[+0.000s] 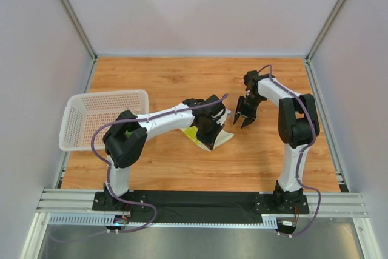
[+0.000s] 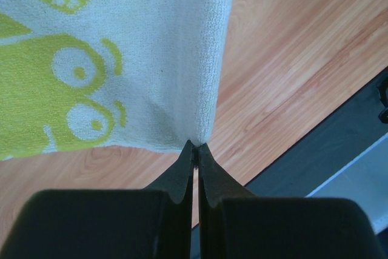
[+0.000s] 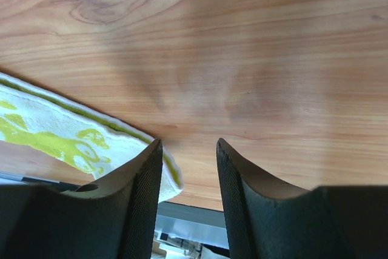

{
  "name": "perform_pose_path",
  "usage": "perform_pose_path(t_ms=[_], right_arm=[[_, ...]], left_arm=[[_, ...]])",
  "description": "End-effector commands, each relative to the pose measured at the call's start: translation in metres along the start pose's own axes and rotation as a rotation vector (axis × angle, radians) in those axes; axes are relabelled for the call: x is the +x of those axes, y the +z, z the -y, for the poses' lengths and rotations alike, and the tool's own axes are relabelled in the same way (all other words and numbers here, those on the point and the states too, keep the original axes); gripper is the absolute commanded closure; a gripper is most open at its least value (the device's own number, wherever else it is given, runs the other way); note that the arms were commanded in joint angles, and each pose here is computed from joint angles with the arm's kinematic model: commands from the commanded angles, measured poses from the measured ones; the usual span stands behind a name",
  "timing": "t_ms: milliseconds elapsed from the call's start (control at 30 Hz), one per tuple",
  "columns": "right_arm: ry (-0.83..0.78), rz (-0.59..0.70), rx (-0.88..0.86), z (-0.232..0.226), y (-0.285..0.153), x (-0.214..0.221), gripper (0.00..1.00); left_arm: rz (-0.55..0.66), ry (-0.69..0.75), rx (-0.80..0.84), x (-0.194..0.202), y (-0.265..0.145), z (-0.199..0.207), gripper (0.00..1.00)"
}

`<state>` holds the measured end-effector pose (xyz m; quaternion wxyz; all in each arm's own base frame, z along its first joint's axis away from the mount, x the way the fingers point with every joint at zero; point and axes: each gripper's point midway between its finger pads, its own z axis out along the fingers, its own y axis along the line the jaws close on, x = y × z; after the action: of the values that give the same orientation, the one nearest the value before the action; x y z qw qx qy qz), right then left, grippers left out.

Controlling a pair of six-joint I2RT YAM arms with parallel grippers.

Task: Roll the towels
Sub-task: Roll the towel

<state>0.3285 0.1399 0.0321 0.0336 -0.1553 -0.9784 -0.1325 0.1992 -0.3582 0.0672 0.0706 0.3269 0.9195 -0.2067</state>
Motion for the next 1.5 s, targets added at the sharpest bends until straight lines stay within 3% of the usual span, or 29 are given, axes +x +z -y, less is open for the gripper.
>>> perform_pose_path(t_ms=[0, 400, 633, 967, 1100, 1233, 1367, 1433, 1467], right_arm=[[-0.063, 0.107, -0.012, -0.005, -0.034, -0.014, 0.57], [-0.090, 0.137, -0.084, -0.016, -0.050, -0.008, 0.58], [-0.164, 0.169, -0.260, -0.044, -0.067, 0.000, 0.59], [-0.366, 0.111, -0.464, -0.074, -0.076, 0.052, 0.74], [-0.399, 0.111, -0.472, -0.076, -0.071, 0.066, 0.75], [-0.370, 0.167, -0.434, -0.075, -0.076, 0.055, 0.74], [-0.236, 0.149, -0.290, -0.058, -0.065, 0.044, 0.75], [-0.167, 0.108, -0.216, -0.044, -0.057, 0.049, 0.66], [-0.128, 0.079, -0.213, -0.042, -0.053, 0.056, 0.53]], left_arm=[[-0.011, -0.075, 0.077, -0.007, -0.010, 0.006, 1.00], [-0.067, -0.355, 0.146, 0.001, -0.002, -0.032, 1.00], [-0.140, -0.481, 0.102, 0.015, 0.001, -0.052, 1.00], [-0.151, -0.639, 0.134, 0.016, -0.013, -0.064, 1.00], [-0.109, -0.606, 0.123, 0.010, -0.027, -0.064, 1.00], [-0.008, -0.474, 0.084, -0.001, -0.055, -0.061, 1.00], [0.010, -0.376, 0.003, 0.003, -0.058, -0.067, 1.00], [-0.013, -0.365, 0.002, 0.006, -0.053, -0.062, 1.00], [-0.019, -0.356, 0.005, 0.007, -0.051, -0.060, 1.00]])
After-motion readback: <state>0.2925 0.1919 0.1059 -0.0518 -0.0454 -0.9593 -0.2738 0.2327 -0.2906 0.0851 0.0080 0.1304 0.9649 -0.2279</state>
